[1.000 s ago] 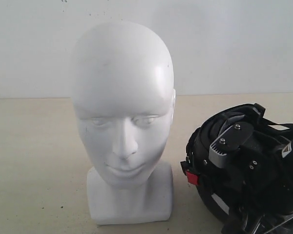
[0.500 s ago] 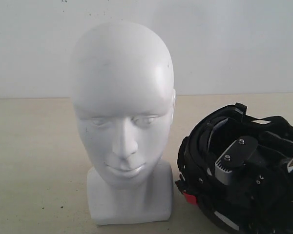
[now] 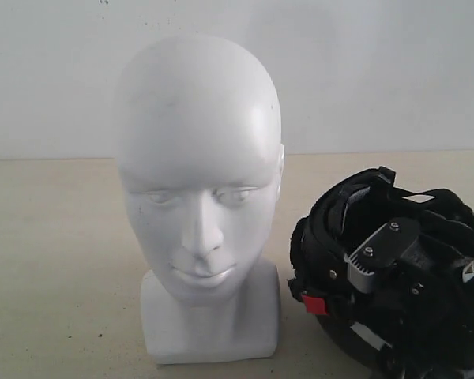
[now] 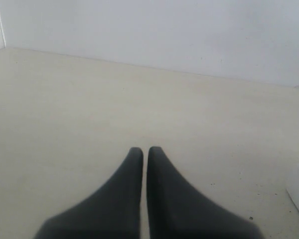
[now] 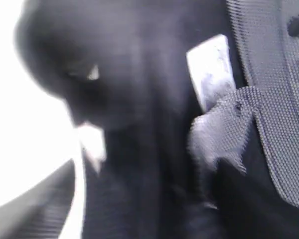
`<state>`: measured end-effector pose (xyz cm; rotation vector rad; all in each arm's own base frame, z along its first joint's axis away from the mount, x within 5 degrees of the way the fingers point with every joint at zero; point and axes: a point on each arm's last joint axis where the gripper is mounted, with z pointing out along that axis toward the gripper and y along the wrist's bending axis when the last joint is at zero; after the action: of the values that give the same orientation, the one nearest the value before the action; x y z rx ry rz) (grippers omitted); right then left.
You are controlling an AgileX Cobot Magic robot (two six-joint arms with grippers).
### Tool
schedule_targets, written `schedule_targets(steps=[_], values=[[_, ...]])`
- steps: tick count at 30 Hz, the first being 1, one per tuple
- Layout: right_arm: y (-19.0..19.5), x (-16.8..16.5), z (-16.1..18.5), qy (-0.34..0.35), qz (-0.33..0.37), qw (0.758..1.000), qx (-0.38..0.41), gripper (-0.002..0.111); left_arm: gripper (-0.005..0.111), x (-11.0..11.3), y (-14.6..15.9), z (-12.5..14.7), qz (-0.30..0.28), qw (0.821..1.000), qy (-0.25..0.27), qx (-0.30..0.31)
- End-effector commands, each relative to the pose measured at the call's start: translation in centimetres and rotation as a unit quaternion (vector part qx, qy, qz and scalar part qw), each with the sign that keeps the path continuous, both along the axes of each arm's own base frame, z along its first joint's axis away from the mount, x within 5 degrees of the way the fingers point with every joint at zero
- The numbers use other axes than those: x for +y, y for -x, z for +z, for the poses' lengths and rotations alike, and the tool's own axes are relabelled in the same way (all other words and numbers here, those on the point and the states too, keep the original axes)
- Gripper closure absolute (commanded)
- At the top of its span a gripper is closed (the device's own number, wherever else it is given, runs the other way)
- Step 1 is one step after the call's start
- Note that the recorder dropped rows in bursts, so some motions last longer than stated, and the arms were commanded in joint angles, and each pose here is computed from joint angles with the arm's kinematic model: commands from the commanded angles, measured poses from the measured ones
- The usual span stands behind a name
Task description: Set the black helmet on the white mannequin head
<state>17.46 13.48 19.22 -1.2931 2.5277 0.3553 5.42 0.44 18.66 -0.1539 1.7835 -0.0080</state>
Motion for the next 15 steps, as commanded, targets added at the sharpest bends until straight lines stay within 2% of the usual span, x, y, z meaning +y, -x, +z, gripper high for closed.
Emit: schedule_targets(steps=[1,7,15], values=[[-0.4,0.4,0.1,-0.030,-0.042,0.999,-0.016,0.030,0.102,0.0,0.0,-0.1,0.002,1.000,0.002,0.000],[-1.1,0.9,2.4,-0.047,-0.032,0.998,-0.038,0.030,0.102,0.0,0.0,-0.1,0.002,1.000,0.002,0.000],[-0.5,0.6,1.9,-0.032,-0.020,0.999,-0.019,0.030,0.102,0.0,0.0,-0.1,0.002,1.000,0.002,0.000]])
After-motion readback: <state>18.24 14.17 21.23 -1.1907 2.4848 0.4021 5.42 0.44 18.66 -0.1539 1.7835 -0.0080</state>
